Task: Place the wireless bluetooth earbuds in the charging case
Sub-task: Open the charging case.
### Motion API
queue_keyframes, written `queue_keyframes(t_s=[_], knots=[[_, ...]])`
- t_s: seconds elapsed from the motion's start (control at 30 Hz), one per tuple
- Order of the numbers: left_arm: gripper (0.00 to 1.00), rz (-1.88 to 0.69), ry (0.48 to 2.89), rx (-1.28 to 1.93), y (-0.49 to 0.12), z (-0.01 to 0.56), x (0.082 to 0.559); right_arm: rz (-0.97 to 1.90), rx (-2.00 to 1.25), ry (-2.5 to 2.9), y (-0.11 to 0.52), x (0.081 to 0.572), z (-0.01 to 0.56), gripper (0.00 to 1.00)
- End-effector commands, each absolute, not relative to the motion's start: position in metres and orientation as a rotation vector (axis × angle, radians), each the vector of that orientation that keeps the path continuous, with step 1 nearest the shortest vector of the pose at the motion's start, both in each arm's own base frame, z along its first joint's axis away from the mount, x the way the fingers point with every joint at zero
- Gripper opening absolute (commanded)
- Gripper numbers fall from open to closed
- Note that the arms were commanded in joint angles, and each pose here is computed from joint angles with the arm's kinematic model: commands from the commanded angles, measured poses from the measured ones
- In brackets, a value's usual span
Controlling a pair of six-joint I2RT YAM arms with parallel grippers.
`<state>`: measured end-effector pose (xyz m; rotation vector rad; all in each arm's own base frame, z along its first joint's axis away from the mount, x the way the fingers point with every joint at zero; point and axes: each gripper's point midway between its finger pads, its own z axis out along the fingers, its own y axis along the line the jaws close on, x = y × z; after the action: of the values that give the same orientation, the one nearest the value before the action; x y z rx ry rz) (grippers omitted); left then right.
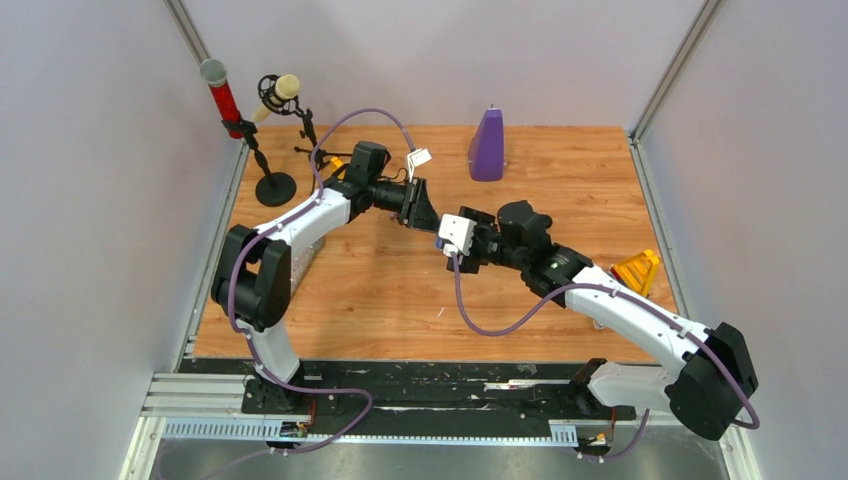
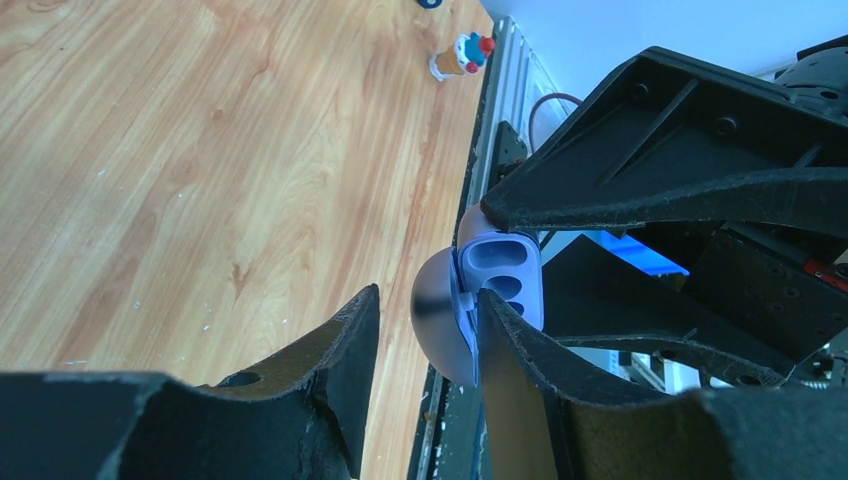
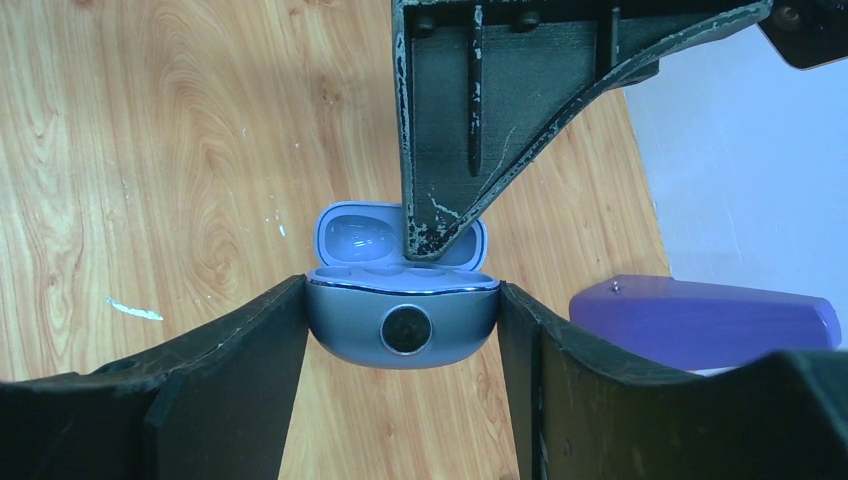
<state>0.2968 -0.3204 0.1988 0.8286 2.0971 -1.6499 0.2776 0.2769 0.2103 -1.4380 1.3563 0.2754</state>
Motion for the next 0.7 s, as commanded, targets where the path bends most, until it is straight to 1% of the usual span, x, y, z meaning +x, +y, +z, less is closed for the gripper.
queue_keyframes(t_s=[0.0,0.1,0.13,0.17,0.27,0.43,0.53,0.67], knots=[[0.48,-1.644,2.077,0.854,-0.3204,0.1994,0.296,0.254,-1.416,1.312,0.2817,0.2816,0.2206,0.38],[0.48,-1.637,2.083,0.856,-0.32,0.1985,0.2961,0.248,-1.412,1.314,0.2809,0.2825,0.2211,0.39],[0.48,-1.636,2.086,0.856,-0.3197,0.1978,0.2963,0.245,-1.41,1.315,0.2808,0.283,0.2209,0.39],[0.52,-1.633,2.085,0.862,-0.3194,0.1981,0.2959,0.241,-1.406,1.313,0.2805,0.2836,0.2218,0.39],[0.55,-1.624,2.091,0.865,-0.3187,0.1965,0.2956,0.234,-1.402,1.312,0.2798,0.2845,0.2227,0.39],[0.54,-1.612,2.095,0.866,-0.3184,0.1967,0.2965,0.234,-1.409,1.311,0.2802,0.284,0.2207,0.39],[0.51,-1.597,2.102,0.862,-0.3184,0.1952,0.2979,0.236,-1.417,1.31,0.2814,0.2829,0.2194,0.39],[0.49,-1.58,2.11,0.855,-0.3182,0.1934,0.2994,0.229,-1.431,1.309,0.2835,0.2817,0.2164,0.39]])
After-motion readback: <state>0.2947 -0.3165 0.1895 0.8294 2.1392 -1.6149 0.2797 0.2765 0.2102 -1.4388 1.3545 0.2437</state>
